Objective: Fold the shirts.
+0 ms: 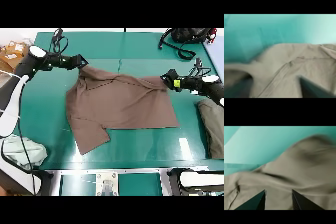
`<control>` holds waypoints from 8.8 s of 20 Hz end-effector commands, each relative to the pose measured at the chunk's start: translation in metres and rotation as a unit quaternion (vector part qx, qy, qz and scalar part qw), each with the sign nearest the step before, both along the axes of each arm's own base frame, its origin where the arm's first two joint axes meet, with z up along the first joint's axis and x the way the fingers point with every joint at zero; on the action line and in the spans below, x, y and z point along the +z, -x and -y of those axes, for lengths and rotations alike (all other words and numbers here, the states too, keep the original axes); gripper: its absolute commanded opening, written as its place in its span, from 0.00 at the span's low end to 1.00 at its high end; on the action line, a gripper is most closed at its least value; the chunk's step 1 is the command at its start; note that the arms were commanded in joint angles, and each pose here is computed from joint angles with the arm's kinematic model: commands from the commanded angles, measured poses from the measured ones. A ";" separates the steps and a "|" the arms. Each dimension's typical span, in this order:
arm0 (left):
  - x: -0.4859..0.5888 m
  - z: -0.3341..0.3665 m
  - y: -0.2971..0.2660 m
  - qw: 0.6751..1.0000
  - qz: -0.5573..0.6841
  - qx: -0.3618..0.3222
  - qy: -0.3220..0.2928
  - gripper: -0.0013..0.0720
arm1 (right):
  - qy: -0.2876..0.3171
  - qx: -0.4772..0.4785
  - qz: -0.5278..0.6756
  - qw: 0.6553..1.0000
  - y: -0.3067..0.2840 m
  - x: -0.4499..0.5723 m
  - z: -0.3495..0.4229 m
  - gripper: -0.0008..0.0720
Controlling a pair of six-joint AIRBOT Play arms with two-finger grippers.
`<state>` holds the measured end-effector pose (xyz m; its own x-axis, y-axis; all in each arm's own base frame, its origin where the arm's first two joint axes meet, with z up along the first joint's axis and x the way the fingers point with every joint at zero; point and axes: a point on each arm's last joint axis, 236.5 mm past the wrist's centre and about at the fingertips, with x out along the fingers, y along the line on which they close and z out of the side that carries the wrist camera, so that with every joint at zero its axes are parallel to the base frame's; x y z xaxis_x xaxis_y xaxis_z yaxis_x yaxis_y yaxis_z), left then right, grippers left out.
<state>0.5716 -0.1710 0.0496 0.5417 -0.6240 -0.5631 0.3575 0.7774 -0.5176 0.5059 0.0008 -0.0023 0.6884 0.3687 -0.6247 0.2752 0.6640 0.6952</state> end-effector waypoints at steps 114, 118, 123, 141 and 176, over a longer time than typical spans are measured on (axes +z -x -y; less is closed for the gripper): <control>-0.023 -0.120 0.019 0.994 -0.008 0.104 0.007 0.05 | 0.099 0.130 0.011 0.987 -0.075 -0.022 0.018 0.03; -0.064 -0.135 0.066 0.990 -0.117 0.066 -0.050 0.05 | 0.125 0.202 -0.104 0.966 -0.017 -0.058 0.030 0.03; -0.088 -0.146 0.104 0.976 -0.190 0.033 -0.100 0.05 | 0.113 0.239 -0.149 0.953 0.010 -0.072 0.019 0.03; -0.091 -0.135 0.123 0.963 -0.257 0.051 -0.059 0.05 | 0.105 0.260 -0.186 0.942 0.033 -0.083 0.015 0.03; -0.069 -0.149 0.334 0.915 -0.345 0.148 -0.145 0.05 | 0.068 0.060 -0.345 0.934 0.269 -0.048 0.011 0.13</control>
<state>0.2742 -0.0204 -0.0041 0.0223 -0.3217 -0.9466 -0.1805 0.9299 -0.3203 0.2798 -0.0236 -0.0319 0.0378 0.3231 -0.9456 0.4585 0.8352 0.3037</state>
